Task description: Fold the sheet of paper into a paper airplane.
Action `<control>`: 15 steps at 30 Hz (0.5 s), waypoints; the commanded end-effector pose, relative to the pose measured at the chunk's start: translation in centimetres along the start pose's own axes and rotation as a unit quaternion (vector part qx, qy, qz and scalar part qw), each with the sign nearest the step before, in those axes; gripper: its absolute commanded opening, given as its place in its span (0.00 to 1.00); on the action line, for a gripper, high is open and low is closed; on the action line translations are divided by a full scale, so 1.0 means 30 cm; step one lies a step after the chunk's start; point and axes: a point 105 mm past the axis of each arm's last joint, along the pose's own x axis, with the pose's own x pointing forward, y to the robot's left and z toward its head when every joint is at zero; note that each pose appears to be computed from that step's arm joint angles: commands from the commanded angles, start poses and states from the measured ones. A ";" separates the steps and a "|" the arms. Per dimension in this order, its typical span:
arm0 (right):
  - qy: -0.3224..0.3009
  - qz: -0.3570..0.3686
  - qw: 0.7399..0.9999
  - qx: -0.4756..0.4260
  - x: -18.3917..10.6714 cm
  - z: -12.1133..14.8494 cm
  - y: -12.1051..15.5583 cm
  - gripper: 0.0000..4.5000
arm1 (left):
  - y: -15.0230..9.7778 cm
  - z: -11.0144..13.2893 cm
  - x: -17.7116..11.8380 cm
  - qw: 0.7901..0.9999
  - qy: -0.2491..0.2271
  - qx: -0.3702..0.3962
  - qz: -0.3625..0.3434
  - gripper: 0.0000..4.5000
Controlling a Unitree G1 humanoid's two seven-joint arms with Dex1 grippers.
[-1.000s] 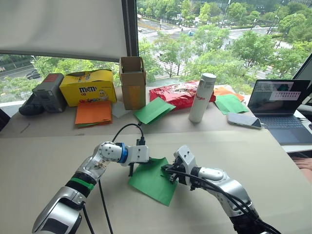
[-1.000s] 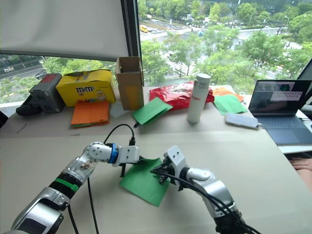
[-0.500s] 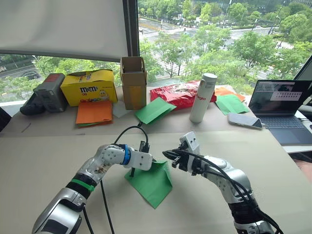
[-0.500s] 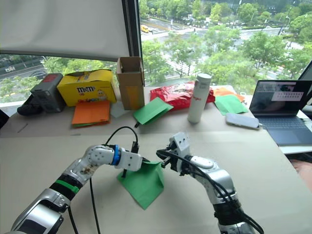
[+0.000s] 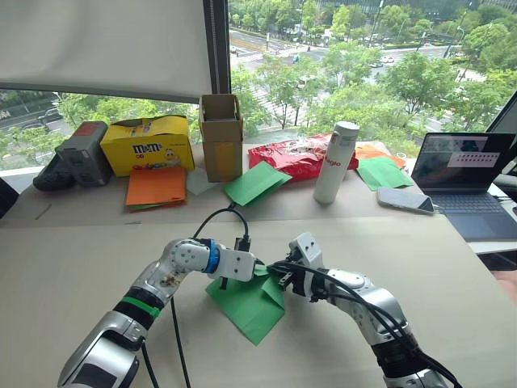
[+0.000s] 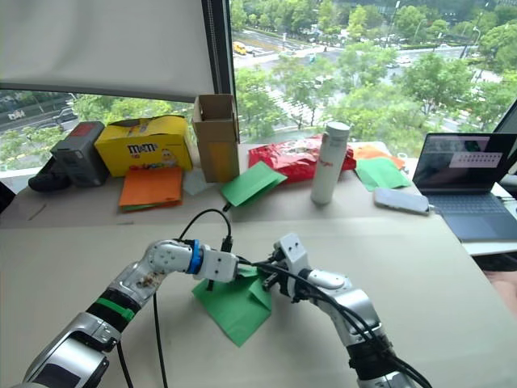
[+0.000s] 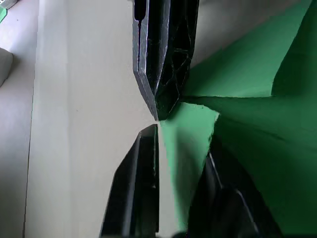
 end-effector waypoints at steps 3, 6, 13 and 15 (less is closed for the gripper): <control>0.027 -0.004 1.000 0.005 0.004 -0.056 0.003 0.00 | 0.080 0.063 -0.159 0.993 -0.070 -0.096 0.008 0.73; 0.030 -0.003 1.000 0.002 0.005 -0.060 0.005 0.00 | 0.120 0.076 -0.216 0.974 -0.113 -0.194 0.029 0.96; 0.029 -0.003 1.000 0.000 0.003 -0.058 0.011 0.00 | 0.099 0.025 -0.179 0.947 -0.093 -0.303 0.056 0.61; 0.028 -0.004 1.000 0.000 0.002 -0.056 0.012 0.00 | 0.059 0.008 -0.145 0.946 -0.075 -0.312 0.051 0.47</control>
